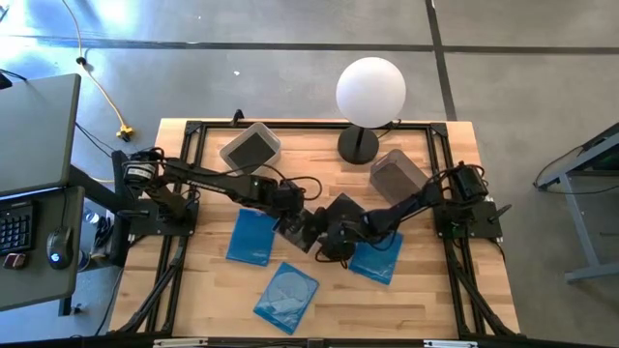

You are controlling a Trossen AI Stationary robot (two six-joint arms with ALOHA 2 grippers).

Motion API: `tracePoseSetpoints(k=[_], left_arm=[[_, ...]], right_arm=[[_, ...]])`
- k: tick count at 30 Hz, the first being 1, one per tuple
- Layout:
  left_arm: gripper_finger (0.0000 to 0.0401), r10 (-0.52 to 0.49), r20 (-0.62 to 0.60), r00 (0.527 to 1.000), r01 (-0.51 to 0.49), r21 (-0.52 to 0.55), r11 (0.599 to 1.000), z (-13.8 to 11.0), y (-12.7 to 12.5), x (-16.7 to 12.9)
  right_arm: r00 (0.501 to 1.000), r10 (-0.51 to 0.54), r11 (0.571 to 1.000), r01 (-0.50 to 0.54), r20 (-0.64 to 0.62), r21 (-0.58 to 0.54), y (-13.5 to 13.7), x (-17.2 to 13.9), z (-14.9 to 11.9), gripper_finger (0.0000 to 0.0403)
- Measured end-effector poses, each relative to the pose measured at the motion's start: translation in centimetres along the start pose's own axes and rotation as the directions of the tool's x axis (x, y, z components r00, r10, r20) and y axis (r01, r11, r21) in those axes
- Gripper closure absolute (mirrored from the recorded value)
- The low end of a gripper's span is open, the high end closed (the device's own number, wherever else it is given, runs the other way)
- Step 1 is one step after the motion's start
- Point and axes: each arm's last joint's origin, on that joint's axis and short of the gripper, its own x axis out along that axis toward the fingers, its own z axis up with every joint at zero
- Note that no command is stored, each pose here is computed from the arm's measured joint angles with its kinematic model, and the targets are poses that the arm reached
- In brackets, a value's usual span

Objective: Pick & place jewel cases by type
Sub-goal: Put the left black CD case into the white bin

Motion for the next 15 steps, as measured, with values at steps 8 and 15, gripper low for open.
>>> tracePoseSetpoints(k=[8, 15], left_arm=[[0.0172, 0.167, -0.158, 0.973, -0.178, -0.06, 0.982, -2.5, 0.8, -0.4], [0.0172, 0.211, -0.162, 0.964, -0.226, -0.078, 0.971, -3.6, 0.5, -0.6]], right_arm=[[0.996, -0.054, 0.998, 0.052, 0.072, 0.036, -1.9, 0.5, -1.0, 0.0195], [0.992, -0.038, 0.998, 0.033, 0.117, 0.05, -2.4, 0.6, -1.4, 0.0195]])
